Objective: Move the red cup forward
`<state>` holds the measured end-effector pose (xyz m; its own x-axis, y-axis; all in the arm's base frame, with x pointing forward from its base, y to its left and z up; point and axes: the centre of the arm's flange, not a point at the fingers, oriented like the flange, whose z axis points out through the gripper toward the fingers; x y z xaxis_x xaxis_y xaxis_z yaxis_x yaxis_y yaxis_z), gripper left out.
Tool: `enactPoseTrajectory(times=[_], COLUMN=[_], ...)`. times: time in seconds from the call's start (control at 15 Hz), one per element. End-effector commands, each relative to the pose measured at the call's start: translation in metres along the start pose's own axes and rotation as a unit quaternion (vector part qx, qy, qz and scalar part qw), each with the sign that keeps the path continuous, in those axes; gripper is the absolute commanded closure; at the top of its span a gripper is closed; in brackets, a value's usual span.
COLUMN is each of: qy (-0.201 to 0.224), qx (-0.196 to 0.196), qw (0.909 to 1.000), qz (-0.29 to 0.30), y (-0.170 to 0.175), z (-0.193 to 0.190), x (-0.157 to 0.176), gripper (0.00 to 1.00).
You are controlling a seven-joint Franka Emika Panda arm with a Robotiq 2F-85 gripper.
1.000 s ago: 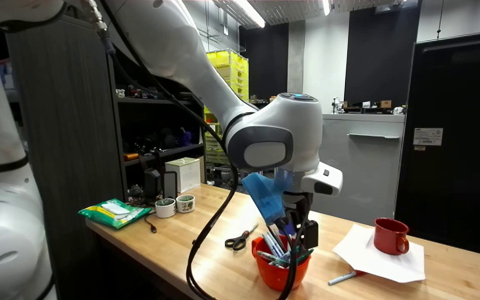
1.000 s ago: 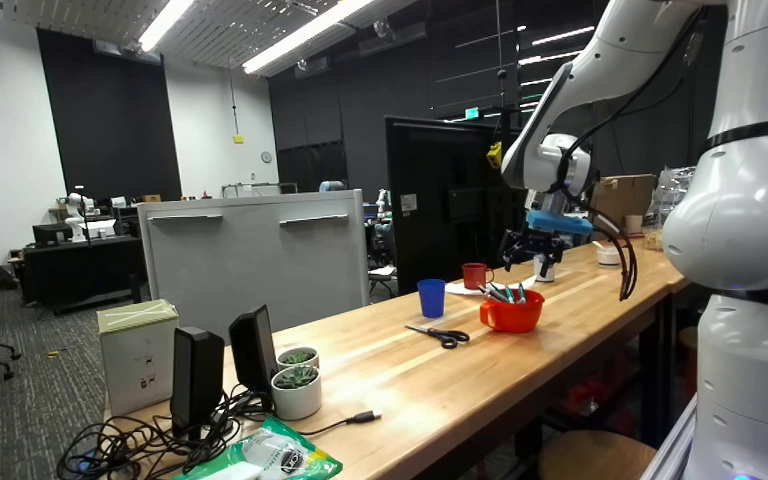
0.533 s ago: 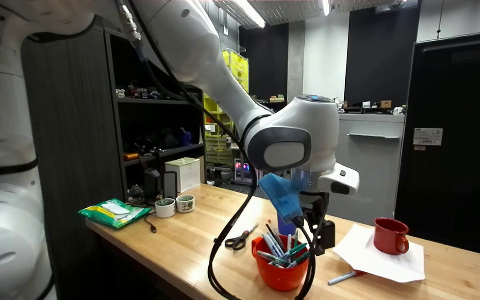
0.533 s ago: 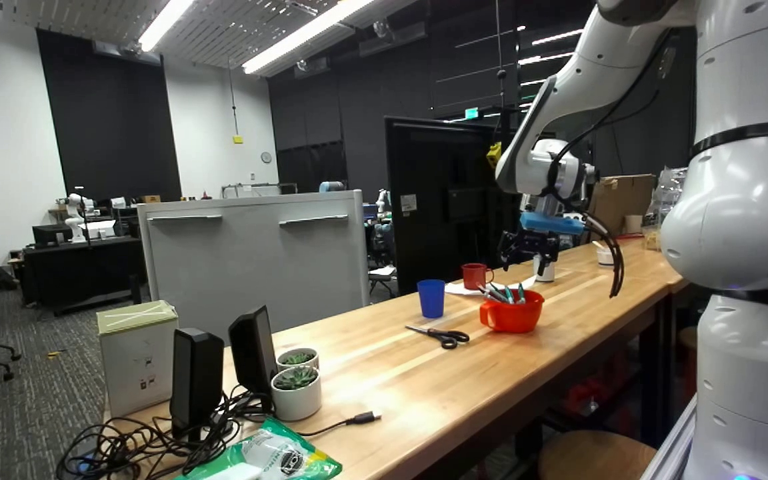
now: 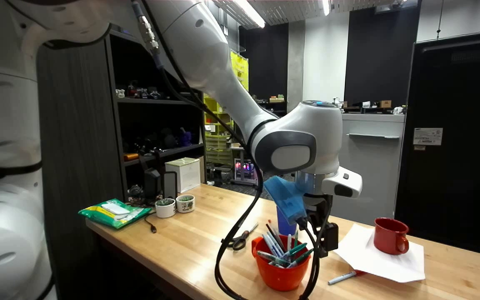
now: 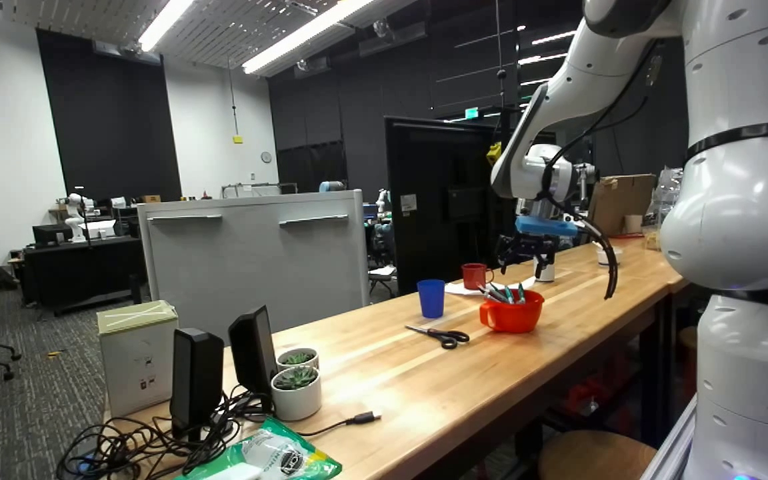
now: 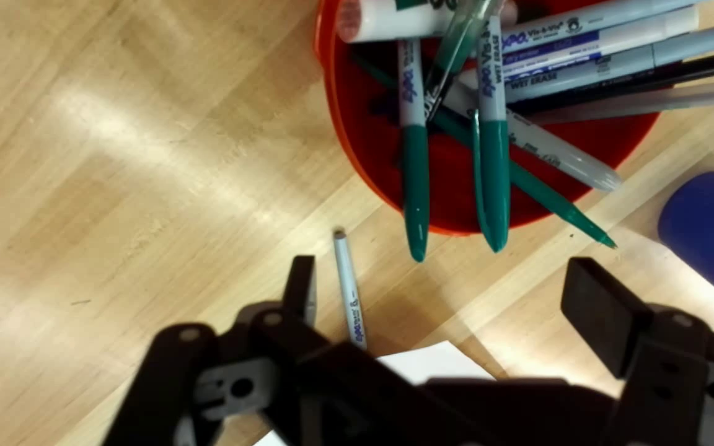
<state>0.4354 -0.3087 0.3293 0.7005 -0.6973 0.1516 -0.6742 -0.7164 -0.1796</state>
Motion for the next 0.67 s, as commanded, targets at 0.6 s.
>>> enactPoseTrajectory(times=[0.6], qy=[-0.037], qx=[-0.056], qw=[0.9962], qz=[0.055], y=[-0.015], z=[0.038], x=[0.058], gripper=[0.0])
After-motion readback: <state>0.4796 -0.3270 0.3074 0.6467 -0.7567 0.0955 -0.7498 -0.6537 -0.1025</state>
